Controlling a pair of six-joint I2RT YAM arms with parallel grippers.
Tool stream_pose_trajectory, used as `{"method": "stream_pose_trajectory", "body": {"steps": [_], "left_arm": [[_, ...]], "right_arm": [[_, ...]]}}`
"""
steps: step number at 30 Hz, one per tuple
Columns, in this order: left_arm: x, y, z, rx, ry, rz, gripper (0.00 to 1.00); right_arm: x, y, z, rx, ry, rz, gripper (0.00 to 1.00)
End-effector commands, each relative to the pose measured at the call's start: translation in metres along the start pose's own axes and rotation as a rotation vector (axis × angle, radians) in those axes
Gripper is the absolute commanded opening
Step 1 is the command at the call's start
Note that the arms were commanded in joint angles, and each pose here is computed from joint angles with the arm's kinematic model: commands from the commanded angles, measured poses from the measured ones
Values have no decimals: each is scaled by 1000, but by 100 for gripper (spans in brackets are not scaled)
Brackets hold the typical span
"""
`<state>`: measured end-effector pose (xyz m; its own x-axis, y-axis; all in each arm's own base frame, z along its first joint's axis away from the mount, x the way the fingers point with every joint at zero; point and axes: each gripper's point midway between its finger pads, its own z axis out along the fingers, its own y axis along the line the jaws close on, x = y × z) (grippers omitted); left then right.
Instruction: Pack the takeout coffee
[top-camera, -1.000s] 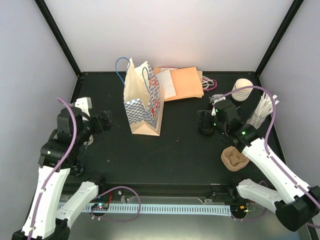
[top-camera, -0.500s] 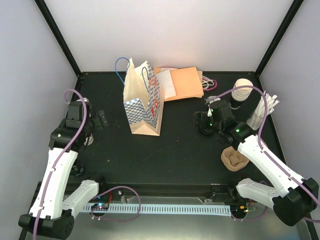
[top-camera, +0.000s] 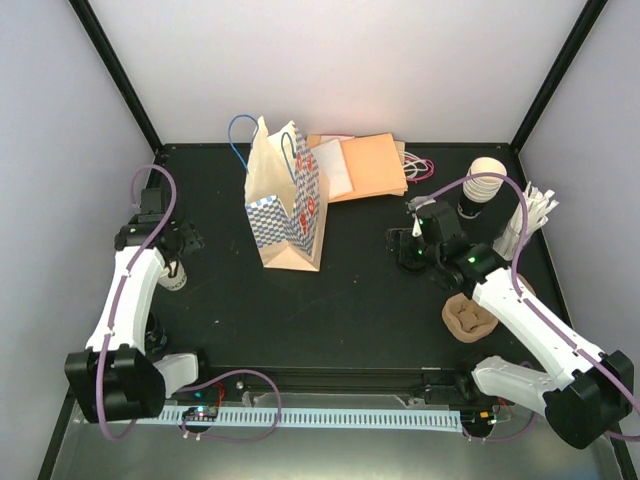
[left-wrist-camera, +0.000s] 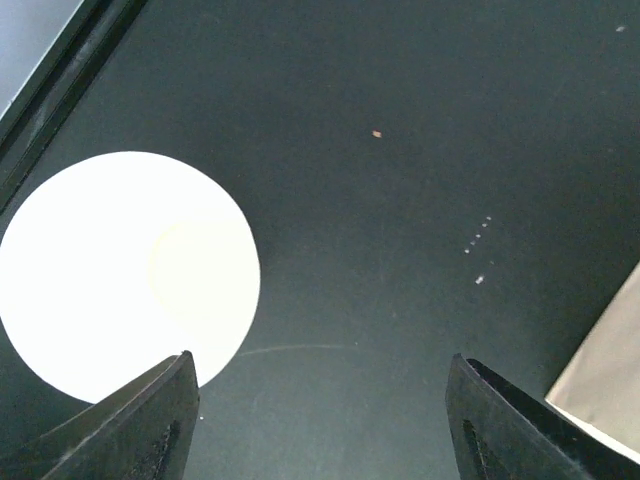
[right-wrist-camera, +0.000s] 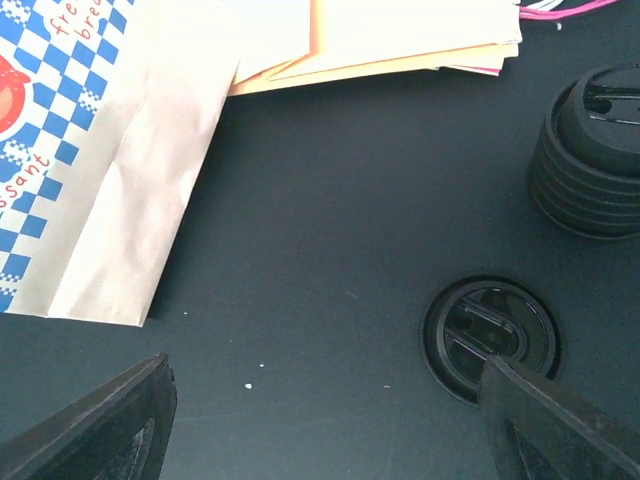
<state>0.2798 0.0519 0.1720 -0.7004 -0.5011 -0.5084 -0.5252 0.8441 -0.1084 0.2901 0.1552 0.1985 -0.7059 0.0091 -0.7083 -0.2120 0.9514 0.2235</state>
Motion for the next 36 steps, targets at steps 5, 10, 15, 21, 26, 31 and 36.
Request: {"method": "stream_pose_trajectory", "body": {"steps": [5, 10, 15, 21, 26, 31, 36], "left_arm": [[-16, 15, 28, -15, 55, -179, 64], [-14, 21, 53, -39, 111, -240, 55], [-16, 18, 58, -25, 122, -249, 56], [-18, -10, 25, 142, 80, -205, 76], [-28, -36, -30, 265, -27, -108, 85], [-12, -88, -75, 560, -49, 51, 91], [17, -123, -102, 774, -51, 175, 94]], "right_arm": [[-6, -1, -14, -17, -58, 8, 85], [-3, 7, -16, -72, -55, 18, 85], [-4, 7, -15, -63, -50, 17, 85], [-9, -29, 3, 150, -51, 118, 88], [-25, -46, 20, 186, 20, 206, 90], [-17, -74, 15, 263, 44, 193, 90], [20, -102, -10, 444, 145, 306, 81]]}}
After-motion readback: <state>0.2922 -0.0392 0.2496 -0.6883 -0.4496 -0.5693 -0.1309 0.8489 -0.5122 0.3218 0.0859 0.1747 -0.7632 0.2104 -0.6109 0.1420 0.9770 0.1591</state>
